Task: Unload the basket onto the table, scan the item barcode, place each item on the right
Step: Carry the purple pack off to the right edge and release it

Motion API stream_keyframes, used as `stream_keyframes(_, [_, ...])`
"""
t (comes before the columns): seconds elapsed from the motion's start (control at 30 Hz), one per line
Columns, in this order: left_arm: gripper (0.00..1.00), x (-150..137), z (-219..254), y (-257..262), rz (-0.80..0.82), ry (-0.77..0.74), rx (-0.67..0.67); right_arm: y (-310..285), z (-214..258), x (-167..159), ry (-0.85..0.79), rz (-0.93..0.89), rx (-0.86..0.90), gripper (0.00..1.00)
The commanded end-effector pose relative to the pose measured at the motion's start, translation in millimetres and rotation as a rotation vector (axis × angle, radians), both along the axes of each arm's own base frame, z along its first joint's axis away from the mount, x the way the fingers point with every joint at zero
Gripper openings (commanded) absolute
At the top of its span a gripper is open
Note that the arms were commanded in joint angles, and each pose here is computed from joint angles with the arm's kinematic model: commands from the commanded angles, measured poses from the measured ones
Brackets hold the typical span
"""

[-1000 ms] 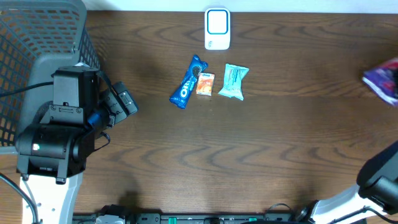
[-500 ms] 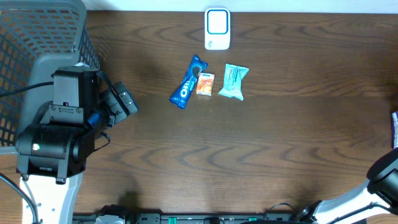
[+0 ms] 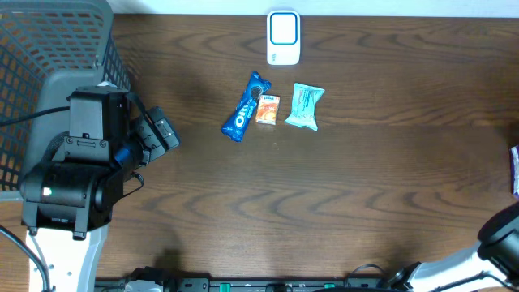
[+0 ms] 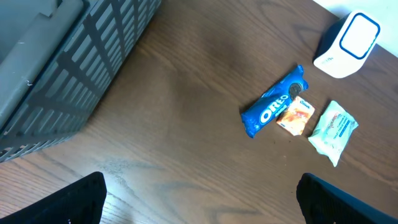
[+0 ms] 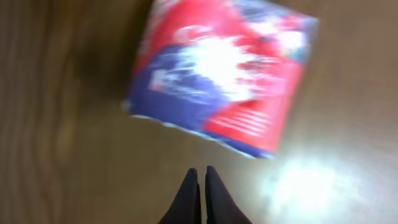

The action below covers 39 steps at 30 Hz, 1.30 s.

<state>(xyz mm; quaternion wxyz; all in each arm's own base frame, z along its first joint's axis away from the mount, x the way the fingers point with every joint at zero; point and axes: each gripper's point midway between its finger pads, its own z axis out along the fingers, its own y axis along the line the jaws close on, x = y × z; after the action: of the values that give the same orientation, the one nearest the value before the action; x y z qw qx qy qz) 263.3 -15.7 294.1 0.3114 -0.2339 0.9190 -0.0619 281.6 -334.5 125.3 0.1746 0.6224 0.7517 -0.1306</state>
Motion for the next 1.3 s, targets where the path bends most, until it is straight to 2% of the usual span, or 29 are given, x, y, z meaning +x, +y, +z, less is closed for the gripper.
stream_keyframes(0.0, [0.98, 1, 2, 3, 0.01, -0.003, 0.011, -16, 30, -45, 0.068, -0.21, -0.127, 0.01])
stream_keyframes(0.13, [0.98, 1, 2, 3, 0.01, -0.003, 0.011, -16, 30, -84, 0.208, -0.358, -0.2, 0.01])
stream_keyframes(0.27, [0.98, 1, 2, 3, 0.01, -0.003, 0.011, -11, 14, -99, 0.259, -0.4, -0.202, 0.01])
stream_keyframes(0.43, [0.98, 1, 2, 3, 0.01, -0.003, 0.011, -6, -8, -104, 0.274, -0.397, -0.192, 0.01])
stream_keyframes(0.8, [0.98, 1, 2, 3, 0.01, -0.003, 0.011, -18, -27, -119, 0.264, -0.437, -0.222, 0.01])
stream_keyframes(1.0, [0.98, 1, 2, 3, 0.01, -0.003, 0.011, -38, -47, -111, 0.193, -0.37, -0.286, 0.02])
stream_keyframes(1.27, [0.98, 1, 2, 3, 0.01, -0.003, 0.011, -62, -67, -78, 0.098, -0.222, -0.333, 0.01])
